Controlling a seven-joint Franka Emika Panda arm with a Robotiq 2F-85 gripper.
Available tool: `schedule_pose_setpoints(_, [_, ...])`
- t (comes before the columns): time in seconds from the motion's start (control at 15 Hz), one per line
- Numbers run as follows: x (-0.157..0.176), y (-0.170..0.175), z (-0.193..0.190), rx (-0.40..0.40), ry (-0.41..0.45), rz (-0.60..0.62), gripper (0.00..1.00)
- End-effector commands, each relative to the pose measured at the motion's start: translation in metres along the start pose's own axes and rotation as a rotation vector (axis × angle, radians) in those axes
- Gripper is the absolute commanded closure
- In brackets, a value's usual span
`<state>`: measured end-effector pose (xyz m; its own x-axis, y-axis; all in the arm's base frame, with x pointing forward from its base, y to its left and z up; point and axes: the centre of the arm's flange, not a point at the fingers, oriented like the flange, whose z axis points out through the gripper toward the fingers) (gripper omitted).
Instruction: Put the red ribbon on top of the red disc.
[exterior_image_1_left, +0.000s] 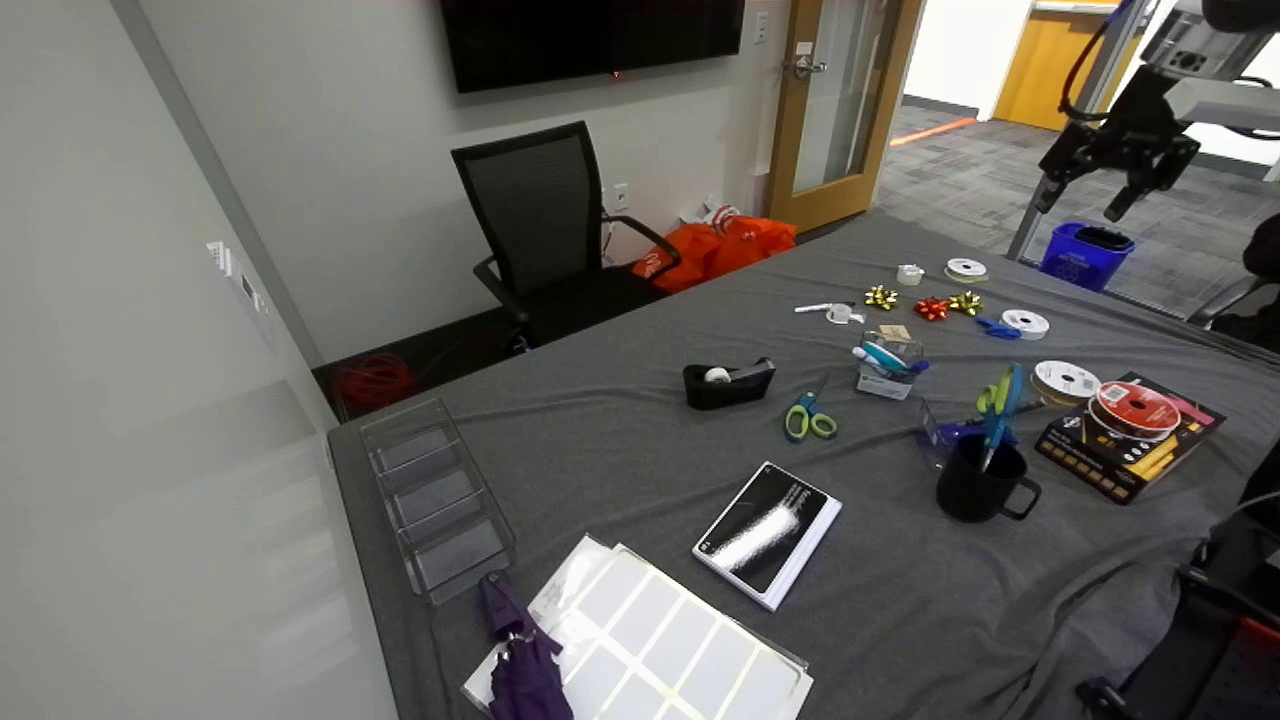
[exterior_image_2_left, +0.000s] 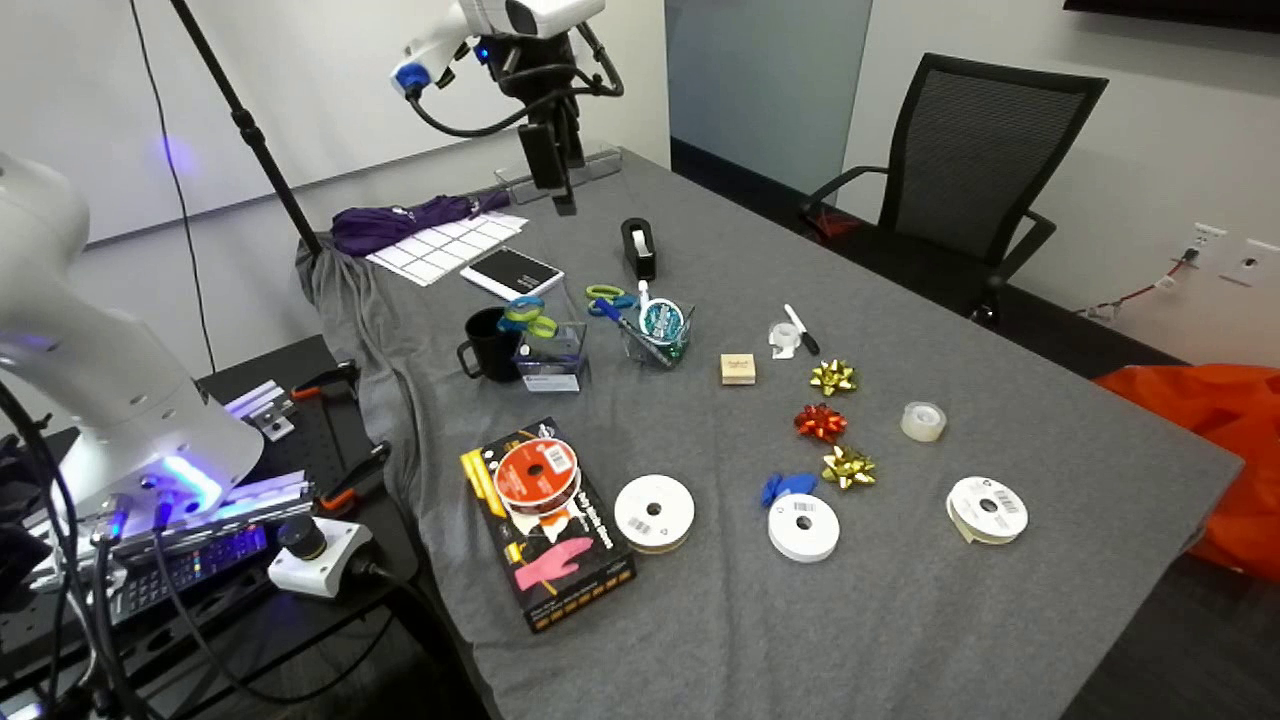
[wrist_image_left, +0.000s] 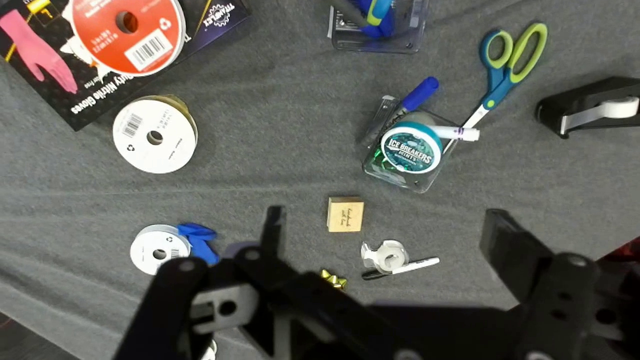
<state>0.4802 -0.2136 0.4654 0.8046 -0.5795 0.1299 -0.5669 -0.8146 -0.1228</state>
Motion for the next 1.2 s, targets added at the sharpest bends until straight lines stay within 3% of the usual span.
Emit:
schedule_pose_setpoints(0.0, [0.000,0.000,-0.001,0.000,0.001,0.001,0.00])
schedule_pose_setpoints(0.27, [0.015,-0.020,0.016,-0.059,0.004,0.097,0.00])
schedule_pose_setpoints(0.67, [0.074,-0.054,0.066,-0.144,-0.009,0.311,0.00])
schedule_pose_setpoints(0.93, [0.116,-0.050,0.104,-0.166,0.010,0.373,0.00])
schedule_pose_setpoints(1.13, [0.148,-0.032,0.129,-0.135,0.032,0.385,0.00])
